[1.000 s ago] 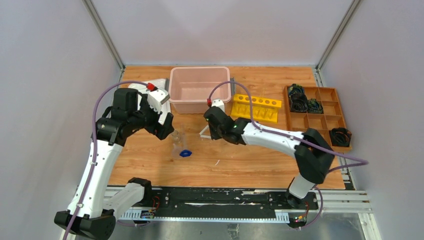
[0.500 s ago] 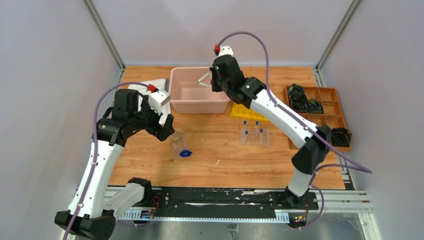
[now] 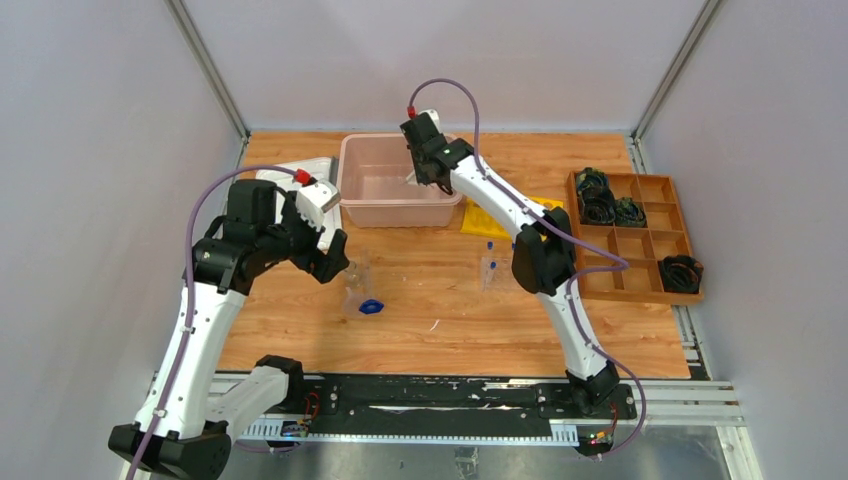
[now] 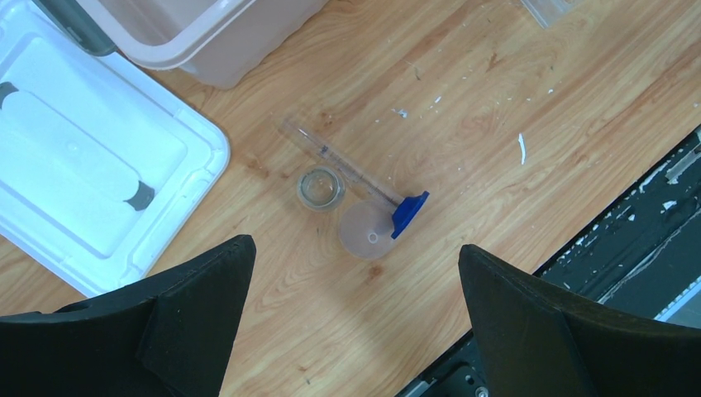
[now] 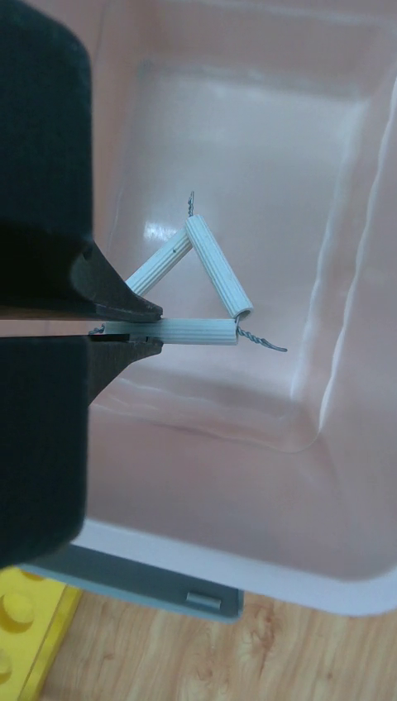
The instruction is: Organize the chemistry lab equipment
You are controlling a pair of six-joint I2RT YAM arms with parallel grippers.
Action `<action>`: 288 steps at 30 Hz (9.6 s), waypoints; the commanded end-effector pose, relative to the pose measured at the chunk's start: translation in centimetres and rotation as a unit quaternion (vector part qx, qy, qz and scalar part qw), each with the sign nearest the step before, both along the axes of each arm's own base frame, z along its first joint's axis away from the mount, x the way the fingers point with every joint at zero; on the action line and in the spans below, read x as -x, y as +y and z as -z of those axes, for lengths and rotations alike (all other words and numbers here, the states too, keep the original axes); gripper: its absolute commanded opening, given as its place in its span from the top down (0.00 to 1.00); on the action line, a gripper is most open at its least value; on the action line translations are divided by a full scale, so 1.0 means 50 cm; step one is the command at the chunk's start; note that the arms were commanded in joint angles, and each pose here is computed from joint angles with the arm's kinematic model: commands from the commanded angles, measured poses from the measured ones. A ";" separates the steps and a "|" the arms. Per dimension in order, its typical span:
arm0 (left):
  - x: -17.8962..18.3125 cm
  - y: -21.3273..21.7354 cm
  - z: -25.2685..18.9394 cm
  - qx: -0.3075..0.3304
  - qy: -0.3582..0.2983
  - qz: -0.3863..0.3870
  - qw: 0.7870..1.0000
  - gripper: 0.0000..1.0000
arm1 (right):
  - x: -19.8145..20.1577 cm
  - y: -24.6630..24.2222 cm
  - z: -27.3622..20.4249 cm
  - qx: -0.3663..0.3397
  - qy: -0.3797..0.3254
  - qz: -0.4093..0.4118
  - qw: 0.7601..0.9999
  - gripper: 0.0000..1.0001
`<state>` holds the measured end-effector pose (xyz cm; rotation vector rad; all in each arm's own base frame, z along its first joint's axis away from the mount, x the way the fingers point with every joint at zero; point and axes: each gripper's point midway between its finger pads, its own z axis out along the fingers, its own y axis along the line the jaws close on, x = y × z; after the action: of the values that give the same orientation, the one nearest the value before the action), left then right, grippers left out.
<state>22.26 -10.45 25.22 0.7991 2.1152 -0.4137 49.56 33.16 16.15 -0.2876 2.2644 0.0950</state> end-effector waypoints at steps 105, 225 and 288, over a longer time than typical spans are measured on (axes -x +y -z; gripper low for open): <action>-0.065 0.190 0.130 -0.027 0.082 -0.123 0.989 0.15 | 0.024 0.156 -0.113 -0.094 -0.047 -0.116 0.988 1.00; 0.061 0.061 0.205 -0.053 0.108 0.149 0.981 0.11 | -0.043 0.115 0.041 -0.191 0.033 0.021 0.981 1.00; 0.003 -0.033 0.342 -0.095 0.179 0.227 0.953 1.00 | 0.460 -0.160 0.036 -0.182 0.013 -0.067 0.981 0.53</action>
<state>21.62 -12.07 8.18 1.4273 2.3168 -0.6807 27.51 24.69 13.65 -0.2438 2.2440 0.5017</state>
